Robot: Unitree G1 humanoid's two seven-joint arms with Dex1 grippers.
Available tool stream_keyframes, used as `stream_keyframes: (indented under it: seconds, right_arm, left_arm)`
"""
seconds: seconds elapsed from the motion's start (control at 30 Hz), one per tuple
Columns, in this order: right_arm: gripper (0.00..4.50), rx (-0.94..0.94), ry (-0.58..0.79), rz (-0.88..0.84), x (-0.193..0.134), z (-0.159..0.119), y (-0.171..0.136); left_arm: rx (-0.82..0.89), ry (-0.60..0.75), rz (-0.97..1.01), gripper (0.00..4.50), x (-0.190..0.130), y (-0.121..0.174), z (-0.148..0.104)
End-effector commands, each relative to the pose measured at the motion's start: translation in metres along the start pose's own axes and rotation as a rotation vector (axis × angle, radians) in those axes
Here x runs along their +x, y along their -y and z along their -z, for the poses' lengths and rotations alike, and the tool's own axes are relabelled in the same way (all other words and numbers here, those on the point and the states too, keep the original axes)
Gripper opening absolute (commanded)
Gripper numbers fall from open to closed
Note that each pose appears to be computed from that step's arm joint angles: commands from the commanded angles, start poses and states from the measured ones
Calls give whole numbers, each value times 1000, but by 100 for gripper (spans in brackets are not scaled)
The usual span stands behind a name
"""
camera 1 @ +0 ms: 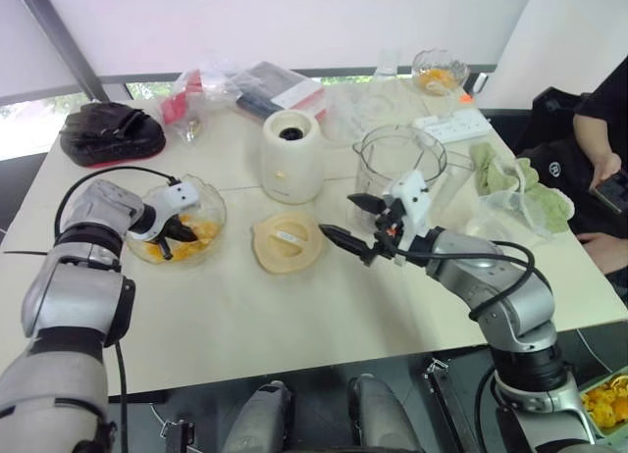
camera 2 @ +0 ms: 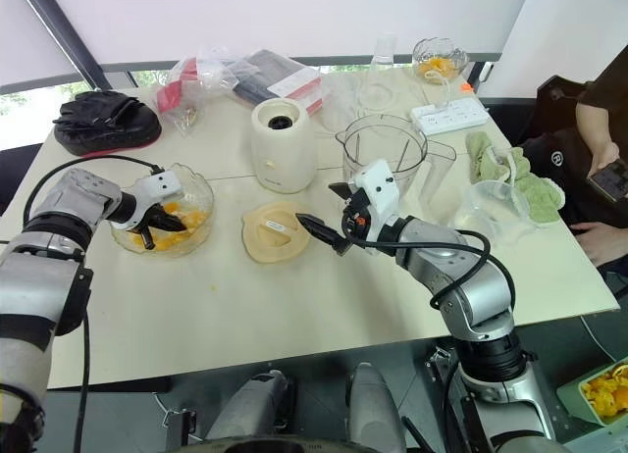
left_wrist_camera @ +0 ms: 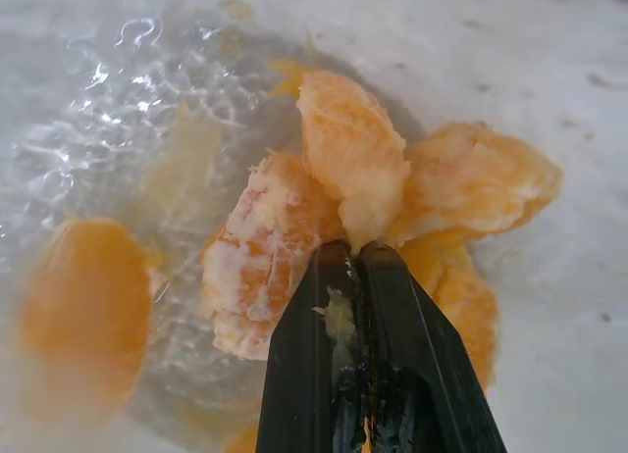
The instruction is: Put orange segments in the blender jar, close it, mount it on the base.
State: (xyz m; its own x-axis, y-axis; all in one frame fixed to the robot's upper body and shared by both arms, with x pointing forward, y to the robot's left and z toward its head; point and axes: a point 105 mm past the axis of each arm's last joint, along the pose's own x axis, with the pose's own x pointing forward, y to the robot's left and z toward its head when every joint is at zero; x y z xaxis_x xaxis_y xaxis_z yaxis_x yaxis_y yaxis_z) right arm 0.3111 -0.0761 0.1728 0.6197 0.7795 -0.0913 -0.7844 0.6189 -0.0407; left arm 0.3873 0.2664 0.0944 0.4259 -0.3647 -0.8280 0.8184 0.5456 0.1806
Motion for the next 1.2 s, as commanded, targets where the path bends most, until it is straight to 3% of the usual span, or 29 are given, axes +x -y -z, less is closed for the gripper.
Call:
stream_keyframes:
  seconds: [0.03, 0.13, 0.67, 1.2]
  right_arm:
    - [450, -43, 27, -25, 2, -11, -1]
    - [450, -49, 24, -33, 4, -12, -1]
    - [450, -66, 12, -32, 5, -14, 2]
    - [450, -73, 14, 0, 3, -15, 6]
  left_arm:
    - [33, 52, -35, 176, -14, -10, -19]
    - [55, 51, -14, 331, -12, -7, -23]
    - [71, 65, -10, 331, 10, 2, -36]
    - [59, 2, 49, 331, 19, 12, -20]
